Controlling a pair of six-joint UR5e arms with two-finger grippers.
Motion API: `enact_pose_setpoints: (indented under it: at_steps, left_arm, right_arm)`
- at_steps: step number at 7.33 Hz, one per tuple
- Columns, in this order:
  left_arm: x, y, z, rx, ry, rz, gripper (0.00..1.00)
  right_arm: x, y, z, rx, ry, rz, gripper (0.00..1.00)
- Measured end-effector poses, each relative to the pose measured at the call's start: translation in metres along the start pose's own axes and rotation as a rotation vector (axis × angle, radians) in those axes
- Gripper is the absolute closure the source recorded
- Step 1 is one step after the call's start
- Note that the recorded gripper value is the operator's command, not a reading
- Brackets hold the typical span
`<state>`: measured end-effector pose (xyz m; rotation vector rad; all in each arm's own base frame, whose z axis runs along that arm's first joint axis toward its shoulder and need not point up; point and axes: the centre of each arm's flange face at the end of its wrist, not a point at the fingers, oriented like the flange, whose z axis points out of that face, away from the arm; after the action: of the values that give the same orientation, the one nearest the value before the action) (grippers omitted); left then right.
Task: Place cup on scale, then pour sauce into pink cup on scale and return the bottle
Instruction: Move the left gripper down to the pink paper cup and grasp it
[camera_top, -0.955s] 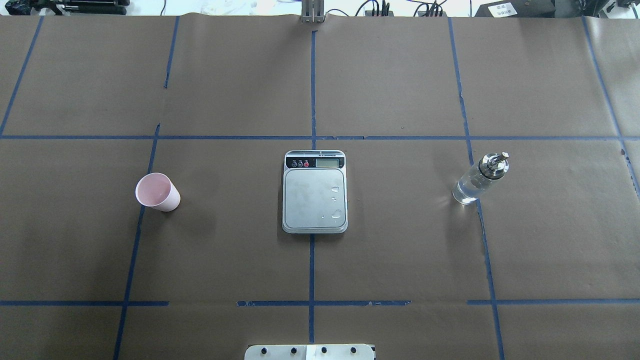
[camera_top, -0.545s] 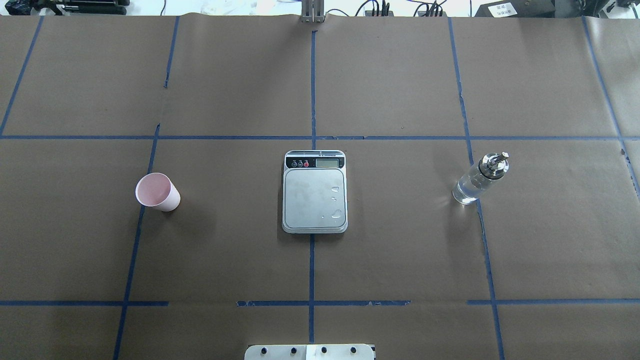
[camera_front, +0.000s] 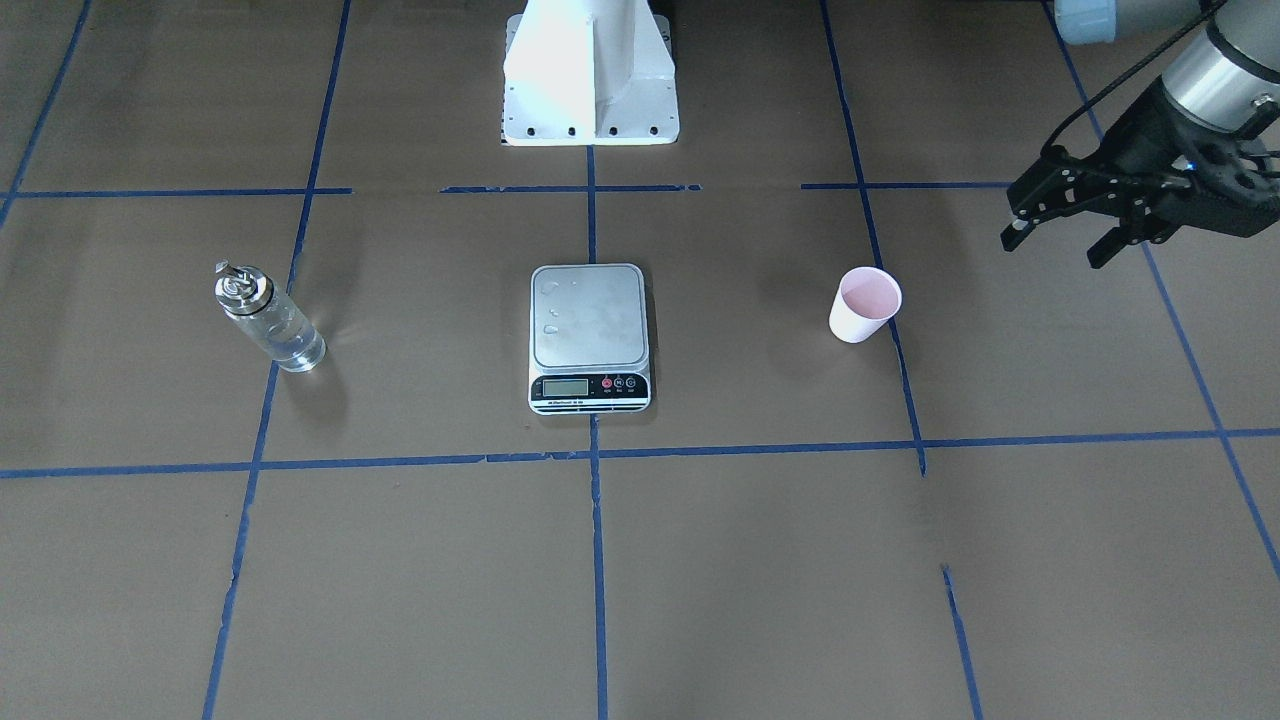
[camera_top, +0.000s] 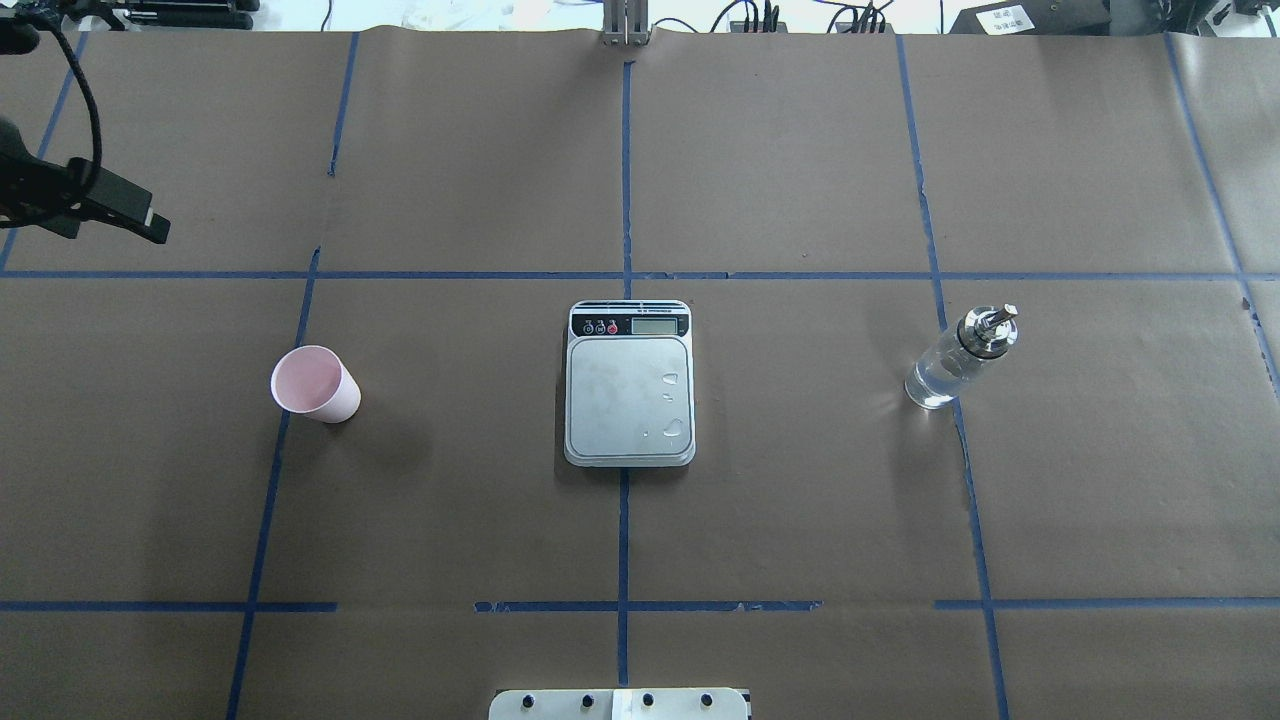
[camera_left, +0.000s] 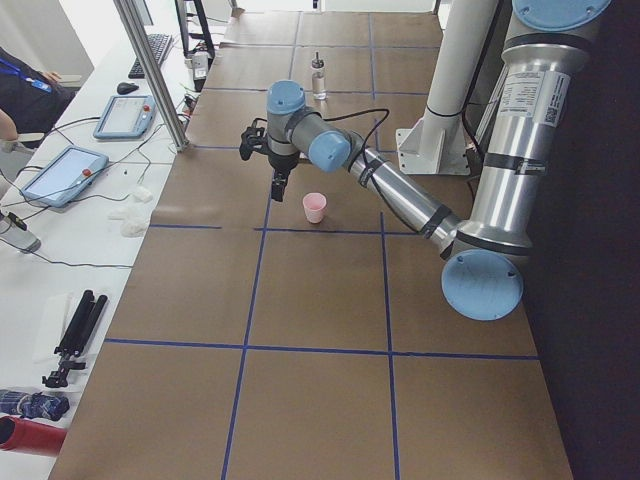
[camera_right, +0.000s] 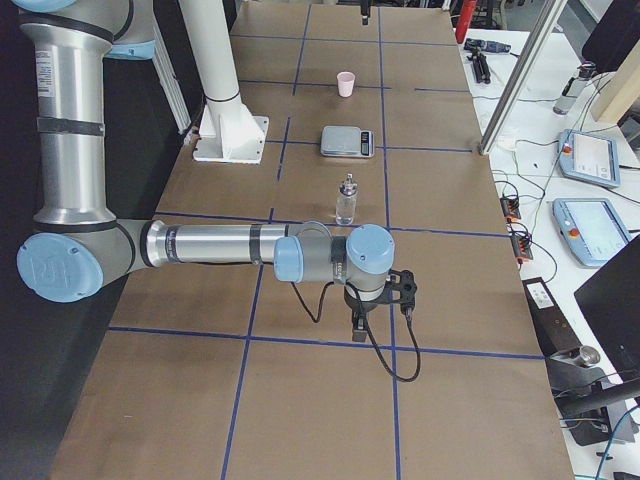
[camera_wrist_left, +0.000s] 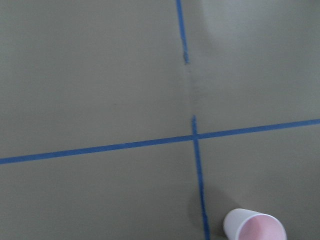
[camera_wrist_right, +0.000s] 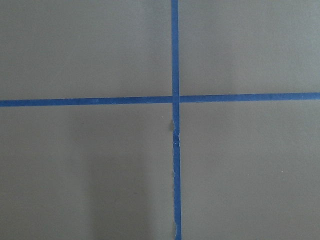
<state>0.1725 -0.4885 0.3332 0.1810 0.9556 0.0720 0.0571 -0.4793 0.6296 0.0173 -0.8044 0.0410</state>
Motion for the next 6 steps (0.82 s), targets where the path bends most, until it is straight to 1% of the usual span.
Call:
enact_pose_setpoints:
  at_steps: [1,2,3,4,6]
  left_arm:
    - [0.009,0.006,0.019,-0.023,-0.010,-0.034,0.00]
    - [0.021,0.016,0.044,-0.043,-0.038,-0.095,0.00]
    - [0.038,0.030,0.073,-0.055,-0.073,-0.168,0.00]
    - [0.053,0.042,0.096,-0.053,-0.087,-0.228,0.00]
    - [0.048,0.062,0.122,-0.048,-0.074,-0.279,0.00]
  right_arm:
    - [0.000,0.000,0.000,0.000,0.000,0.000,0.00]
    - [0.000,0.000,0.000,0.000,-0.001,0.000,0.00]
    - [0.000,0.000,0.000,0.000,-0.001,0.000,0.00]
    - [0.000,0.000,0.000,0.000,-0.001,0.000,0.00]
    - [-0.005,-0.001,-0.002,0.004,0.000,-0.010,0.00]
